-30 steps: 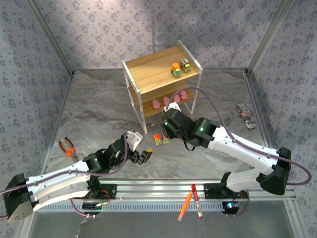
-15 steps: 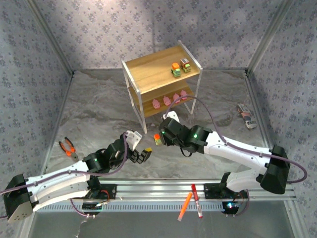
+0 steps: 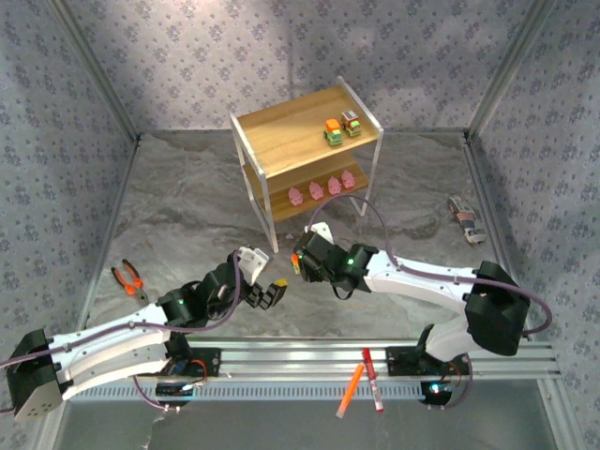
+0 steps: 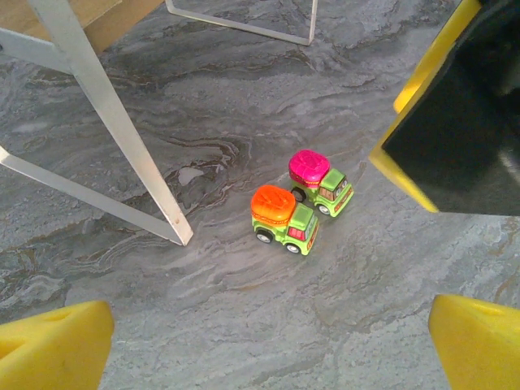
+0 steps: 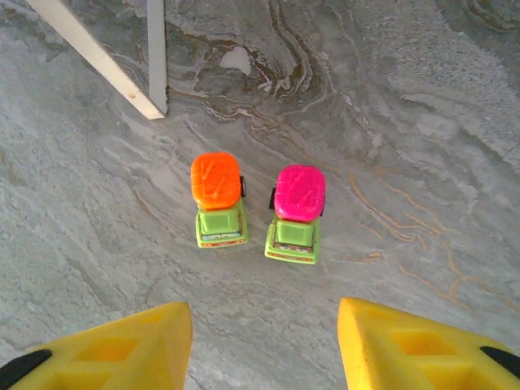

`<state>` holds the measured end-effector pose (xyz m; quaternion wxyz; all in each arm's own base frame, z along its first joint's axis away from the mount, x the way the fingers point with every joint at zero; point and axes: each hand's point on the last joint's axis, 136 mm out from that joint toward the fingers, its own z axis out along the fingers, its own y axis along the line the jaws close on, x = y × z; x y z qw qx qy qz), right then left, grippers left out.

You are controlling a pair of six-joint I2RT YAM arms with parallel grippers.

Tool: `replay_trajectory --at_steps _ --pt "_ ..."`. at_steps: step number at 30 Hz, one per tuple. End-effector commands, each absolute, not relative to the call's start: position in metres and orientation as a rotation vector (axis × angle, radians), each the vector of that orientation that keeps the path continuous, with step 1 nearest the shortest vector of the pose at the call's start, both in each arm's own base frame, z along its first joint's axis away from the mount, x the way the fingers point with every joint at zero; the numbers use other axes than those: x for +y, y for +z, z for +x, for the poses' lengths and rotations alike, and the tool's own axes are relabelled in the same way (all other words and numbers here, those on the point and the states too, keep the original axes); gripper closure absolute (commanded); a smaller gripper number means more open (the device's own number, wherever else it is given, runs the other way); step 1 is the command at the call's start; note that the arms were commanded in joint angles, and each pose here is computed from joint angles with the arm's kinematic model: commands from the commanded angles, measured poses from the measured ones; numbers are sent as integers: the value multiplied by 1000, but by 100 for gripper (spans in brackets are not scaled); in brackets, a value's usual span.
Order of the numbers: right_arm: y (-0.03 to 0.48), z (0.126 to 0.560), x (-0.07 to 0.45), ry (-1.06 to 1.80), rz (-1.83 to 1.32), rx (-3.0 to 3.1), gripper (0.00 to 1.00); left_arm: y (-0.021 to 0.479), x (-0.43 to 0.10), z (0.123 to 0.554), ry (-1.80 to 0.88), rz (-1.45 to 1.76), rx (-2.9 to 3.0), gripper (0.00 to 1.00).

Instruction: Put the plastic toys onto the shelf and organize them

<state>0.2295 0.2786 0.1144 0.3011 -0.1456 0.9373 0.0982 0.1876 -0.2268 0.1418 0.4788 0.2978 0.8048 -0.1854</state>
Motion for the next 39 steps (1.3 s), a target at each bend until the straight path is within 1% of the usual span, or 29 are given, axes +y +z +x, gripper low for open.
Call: replay_trajectory --at_steps 1,6,10,15,24,39 --pt "101 234 281 284 -335 2503 48 151 -225 191 -459 693 1951 1" --pt "86 240 278 271 -296 2514 49 151 -225 191 -460 693 1950 1" --pt "78 244 275 274 -267 2509 52 152 -225 191 -460 692 1949 0" --pt "66 248 275 269 -247 2523 52 150 -226 191 -459 697 1956 0" --pt "53 254 268 257 -215 2540 53 150 -226 192 -458 695 1956 1" --pt "39 260 272 267 -218 2563 55 149 -226 192 -458 698 1960 1"
